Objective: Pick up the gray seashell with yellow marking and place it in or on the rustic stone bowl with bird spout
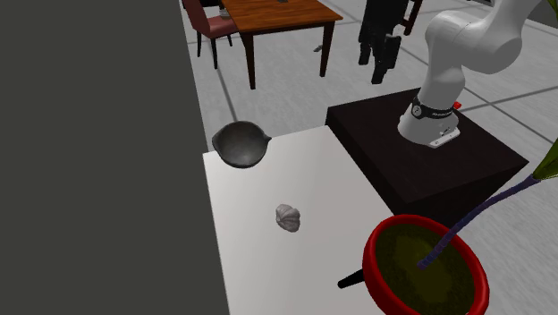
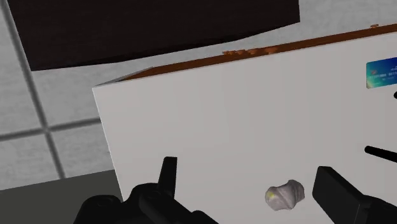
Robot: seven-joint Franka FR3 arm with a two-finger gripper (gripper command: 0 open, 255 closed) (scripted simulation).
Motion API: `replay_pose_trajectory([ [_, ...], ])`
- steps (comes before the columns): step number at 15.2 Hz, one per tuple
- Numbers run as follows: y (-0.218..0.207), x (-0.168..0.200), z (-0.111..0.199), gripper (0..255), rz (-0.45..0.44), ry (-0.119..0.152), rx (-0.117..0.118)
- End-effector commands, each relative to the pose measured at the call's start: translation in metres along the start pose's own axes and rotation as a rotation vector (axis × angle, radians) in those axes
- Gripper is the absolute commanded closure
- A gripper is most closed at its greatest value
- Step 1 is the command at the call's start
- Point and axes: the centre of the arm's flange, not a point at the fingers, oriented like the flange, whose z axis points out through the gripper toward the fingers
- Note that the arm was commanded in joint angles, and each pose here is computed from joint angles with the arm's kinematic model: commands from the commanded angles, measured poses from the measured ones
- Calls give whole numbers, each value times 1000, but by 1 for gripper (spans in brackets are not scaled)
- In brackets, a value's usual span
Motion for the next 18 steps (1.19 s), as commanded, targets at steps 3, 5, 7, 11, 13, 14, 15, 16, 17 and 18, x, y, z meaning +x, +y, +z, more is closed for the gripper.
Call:
replay_pose_trajectory([
  [3,-32,21,37,0,81,16,-2],
  [5,-47,30,56,0,120,23,-4],
  [7,-62,41,75,0,158,30,-6],
  [11,-90,65,112,0,236,44,-10],
  [13,-104,77,131,0,275,51,-11],
  [14,-110,84,140,0,295,54,-12],
  [15,-117,91,149,0,314,58,-13],
  [16,-123,98,158,0,333,61,-14],
  [17,-129,105,168,0,353,64,-15],
  [18,-135,112,177,0,372,68,-16],
])
